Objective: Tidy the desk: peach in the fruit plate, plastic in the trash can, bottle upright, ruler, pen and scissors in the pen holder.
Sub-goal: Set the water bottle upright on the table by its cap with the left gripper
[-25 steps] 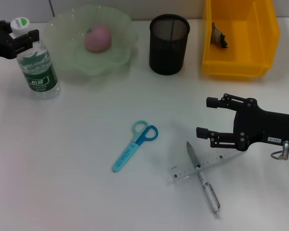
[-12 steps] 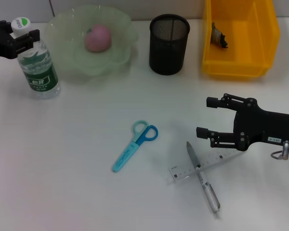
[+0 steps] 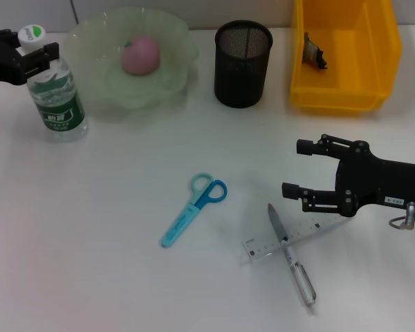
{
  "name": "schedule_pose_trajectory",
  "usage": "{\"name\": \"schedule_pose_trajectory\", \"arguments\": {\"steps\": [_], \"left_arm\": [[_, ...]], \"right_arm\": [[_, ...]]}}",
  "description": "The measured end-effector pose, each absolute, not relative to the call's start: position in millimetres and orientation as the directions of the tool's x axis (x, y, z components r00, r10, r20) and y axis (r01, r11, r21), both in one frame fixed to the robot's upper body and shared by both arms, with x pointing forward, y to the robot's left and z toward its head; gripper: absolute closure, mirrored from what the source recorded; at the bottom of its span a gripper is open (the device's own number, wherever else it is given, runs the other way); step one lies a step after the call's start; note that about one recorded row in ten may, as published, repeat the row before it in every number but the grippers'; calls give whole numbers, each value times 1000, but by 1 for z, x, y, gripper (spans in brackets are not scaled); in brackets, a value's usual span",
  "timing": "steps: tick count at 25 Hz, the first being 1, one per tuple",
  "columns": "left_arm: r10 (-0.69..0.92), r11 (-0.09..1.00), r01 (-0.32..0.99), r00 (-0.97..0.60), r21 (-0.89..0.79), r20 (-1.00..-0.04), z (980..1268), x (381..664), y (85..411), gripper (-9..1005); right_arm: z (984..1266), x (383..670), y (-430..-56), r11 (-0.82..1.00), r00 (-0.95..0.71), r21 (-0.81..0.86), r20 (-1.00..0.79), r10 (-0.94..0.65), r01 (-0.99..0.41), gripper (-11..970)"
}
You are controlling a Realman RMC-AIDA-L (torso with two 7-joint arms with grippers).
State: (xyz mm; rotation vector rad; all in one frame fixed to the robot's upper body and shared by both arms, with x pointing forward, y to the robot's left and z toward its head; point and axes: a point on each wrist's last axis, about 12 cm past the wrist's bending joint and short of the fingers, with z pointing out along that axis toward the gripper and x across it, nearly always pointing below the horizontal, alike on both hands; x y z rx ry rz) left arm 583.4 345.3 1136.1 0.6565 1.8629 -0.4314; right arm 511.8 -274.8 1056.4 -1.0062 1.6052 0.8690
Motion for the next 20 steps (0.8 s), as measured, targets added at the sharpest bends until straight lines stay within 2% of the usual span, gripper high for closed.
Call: {"name": "schedule_pose_trajectory", "arguments": {"steps": [20], "left_arm": [[236, 781, 624, -283, 8, -930, 1135, 583, 342, 423]], "right_arm": [[1057, 512, -275, 395, -145, 60, -971, -190, -917, 129]]}}
